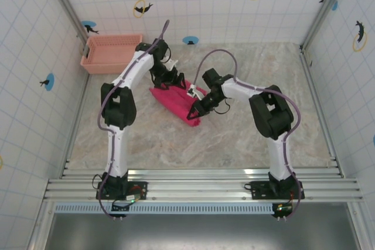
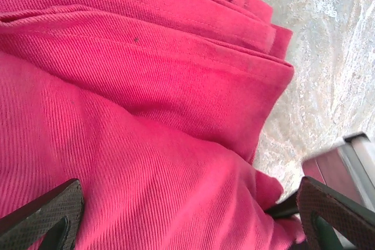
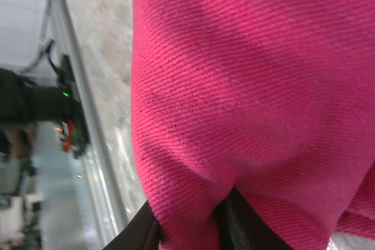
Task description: Roll up the long pants
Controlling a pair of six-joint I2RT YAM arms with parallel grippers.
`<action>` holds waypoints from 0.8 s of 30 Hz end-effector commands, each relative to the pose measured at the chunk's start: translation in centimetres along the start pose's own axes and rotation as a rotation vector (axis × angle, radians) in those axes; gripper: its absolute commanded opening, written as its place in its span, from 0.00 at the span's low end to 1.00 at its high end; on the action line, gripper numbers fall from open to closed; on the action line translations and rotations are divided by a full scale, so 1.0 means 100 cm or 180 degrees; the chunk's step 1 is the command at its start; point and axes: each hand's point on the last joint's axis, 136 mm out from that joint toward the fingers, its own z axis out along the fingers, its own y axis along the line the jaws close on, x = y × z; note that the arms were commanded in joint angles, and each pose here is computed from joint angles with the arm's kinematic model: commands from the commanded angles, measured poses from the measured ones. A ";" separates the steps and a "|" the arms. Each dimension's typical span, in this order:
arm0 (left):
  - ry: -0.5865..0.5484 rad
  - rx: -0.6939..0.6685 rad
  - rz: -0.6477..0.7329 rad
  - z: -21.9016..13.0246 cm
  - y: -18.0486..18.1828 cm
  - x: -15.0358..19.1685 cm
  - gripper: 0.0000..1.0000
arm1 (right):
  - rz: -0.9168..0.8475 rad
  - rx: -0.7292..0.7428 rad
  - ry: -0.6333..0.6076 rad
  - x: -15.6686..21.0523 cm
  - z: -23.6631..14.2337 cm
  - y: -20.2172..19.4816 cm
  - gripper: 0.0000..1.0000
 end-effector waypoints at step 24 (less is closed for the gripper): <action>0.0093 -0.0521 -0.0096 -0.026 0.024 0.040 0.97 | 0.1408 -0.0522 -0.0684 -0.040 -0.026 -0.035 0.05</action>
